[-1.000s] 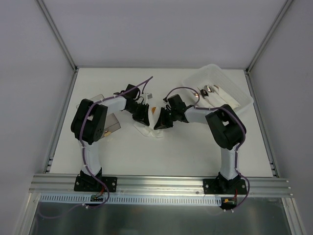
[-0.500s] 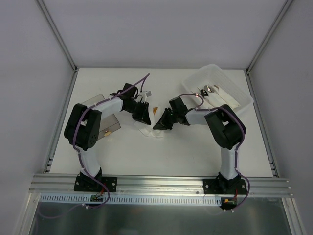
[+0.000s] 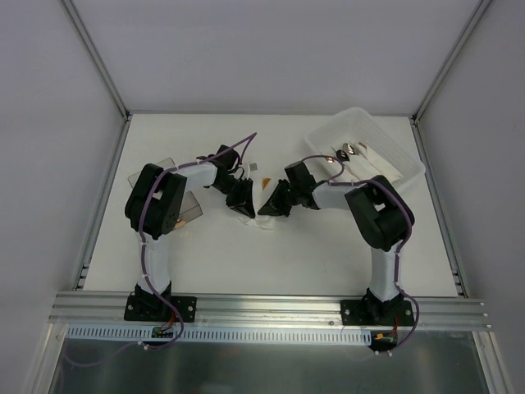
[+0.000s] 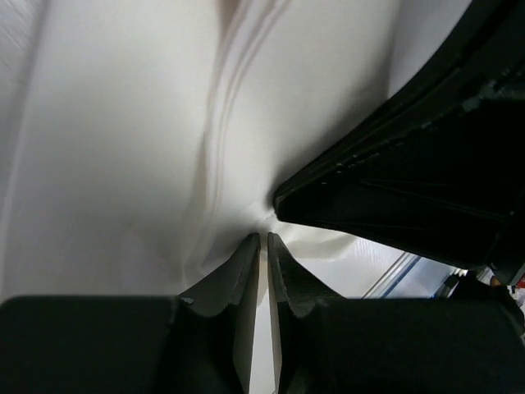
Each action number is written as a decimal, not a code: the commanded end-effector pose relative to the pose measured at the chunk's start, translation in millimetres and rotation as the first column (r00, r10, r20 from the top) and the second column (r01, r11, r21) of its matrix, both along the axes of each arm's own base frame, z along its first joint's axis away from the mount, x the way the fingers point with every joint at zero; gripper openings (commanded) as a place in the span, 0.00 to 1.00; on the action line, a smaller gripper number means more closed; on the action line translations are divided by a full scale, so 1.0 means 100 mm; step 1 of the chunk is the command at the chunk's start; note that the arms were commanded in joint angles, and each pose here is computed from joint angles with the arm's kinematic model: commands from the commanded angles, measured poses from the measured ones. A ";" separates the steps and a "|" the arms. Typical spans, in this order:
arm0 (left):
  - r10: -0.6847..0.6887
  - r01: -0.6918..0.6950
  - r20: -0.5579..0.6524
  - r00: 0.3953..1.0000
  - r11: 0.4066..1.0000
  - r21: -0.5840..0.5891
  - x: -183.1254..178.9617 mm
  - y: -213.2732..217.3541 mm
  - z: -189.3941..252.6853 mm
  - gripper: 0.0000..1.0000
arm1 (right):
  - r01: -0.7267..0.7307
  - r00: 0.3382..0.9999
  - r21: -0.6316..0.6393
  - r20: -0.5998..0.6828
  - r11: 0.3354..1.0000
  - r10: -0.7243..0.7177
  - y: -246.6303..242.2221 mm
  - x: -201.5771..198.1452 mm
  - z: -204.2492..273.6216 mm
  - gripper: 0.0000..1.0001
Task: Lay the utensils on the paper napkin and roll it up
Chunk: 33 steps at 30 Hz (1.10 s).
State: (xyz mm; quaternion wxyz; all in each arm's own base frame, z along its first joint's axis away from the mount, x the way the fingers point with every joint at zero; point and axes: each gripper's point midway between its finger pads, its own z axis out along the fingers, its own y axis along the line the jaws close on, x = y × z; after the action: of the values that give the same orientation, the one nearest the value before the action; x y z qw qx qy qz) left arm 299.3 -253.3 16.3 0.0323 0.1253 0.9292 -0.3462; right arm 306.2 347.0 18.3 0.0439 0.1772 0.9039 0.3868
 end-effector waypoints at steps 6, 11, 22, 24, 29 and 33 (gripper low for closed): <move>-0.011 0.013 -0.009 1.000 0.981 0.192 0.09 0.34 -0.30 0.07 | -0.209 0.940 -0.049 0.266 0.977 0.214 -0.13 0.39 0.56 0.11; -0.067 0.064 0.006 0.998 0.975 0.213 0.09 0.38 -0.28 0.06 | -0.341 0.846 -0.068 0.413 0.938 0.337 0.01 0.61 0.82 0.14; -0.142 0.131 0.033 0.989 0.963 0.234 0.13 0.46 -0.23 0.06 | -0.449 0.827 -0.049 0.355 0.892 0.435 0.21 0.48 0.38 0.11; -0.155 0.140 0.045 0.987 0.961 0.238 0.15 0.49 -0.23 0.06 | -0.447 0.834 -0.069 0.330 0.892 0.443 0.16 0.41 0.24 0.11; -0.166 0.141 0.073 0.983 0.954 0.263 0.27 0.58 -0.24 0.05 | -0.418 0.861 -0.125 0.261 0.900 0.436 0.02 0.32 -0.06 0.09; -0.178 0.139 0.111 0.978 0.946 0.294 0.42 0.71 -0.23 0.05 | -0.377 0.892 -0.143 0.209 0.915 0.400 -0.12 0.25 -0.18 0.09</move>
State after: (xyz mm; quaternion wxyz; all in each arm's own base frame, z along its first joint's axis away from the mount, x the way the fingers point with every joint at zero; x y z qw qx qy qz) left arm 320.8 -219.6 15.2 0.0345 0.2049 0.9380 -0.2775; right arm 338.2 356.7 18.3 0.0868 -0.0794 0.9079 0.4023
